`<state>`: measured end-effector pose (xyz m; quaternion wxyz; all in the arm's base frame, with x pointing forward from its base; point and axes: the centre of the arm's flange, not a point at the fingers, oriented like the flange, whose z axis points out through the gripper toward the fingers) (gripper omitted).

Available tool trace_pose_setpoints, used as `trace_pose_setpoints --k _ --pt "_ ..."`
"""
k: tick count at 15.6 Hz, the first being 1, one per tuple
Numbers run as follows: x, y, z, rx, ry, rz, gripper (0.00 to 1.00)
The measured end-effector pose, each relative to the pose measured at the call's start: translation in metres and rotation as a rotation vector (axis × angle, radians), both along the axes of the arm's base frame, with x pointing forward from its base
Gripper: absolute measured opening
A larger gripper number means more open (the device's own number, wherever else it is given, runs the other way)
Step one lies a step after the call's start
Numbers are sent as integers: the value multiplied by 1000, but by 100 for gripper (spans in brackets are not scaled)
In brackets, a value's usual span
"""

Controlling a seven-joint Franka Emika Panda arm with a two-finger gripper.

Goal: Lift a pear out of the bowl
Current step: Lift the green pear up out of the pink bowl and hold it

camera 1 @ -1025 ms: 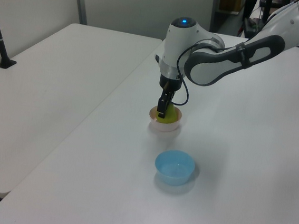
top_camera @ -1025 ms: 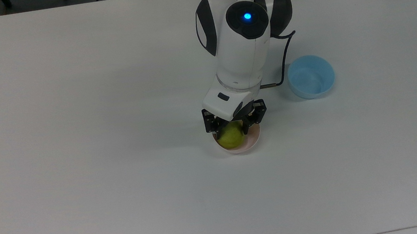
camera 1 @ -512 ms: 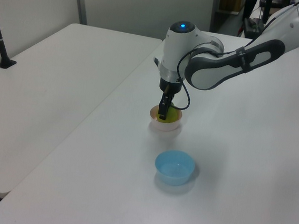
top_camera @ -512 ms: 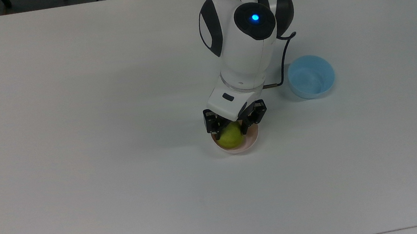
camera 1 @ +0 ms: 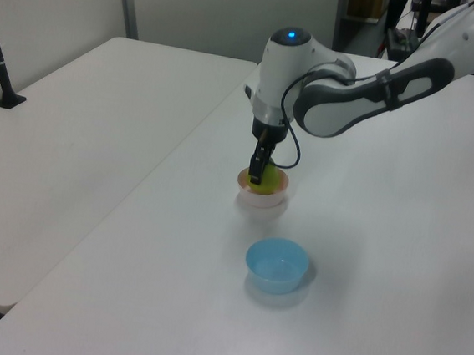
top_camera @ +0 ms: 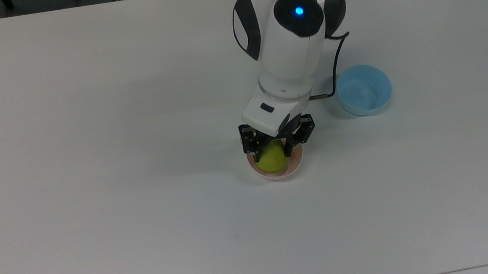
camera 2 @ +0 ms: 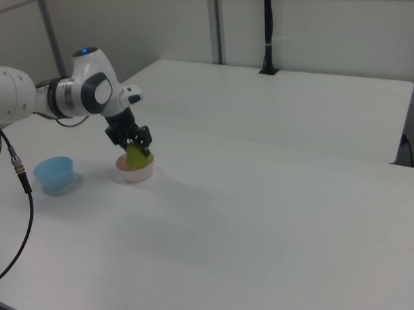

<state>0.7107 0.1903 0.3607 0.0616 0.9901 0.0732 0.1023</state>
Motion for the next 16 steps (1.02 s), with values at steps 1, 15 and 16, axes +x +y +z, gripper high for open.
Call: trace_pose_setpoints --k 1,15,16 --pt "-1 -1 14 8 -7 -9 67" --pt "-68 -205 72 43 124 -133 67" --pt "-69 -208 58 28 147 -132 66"
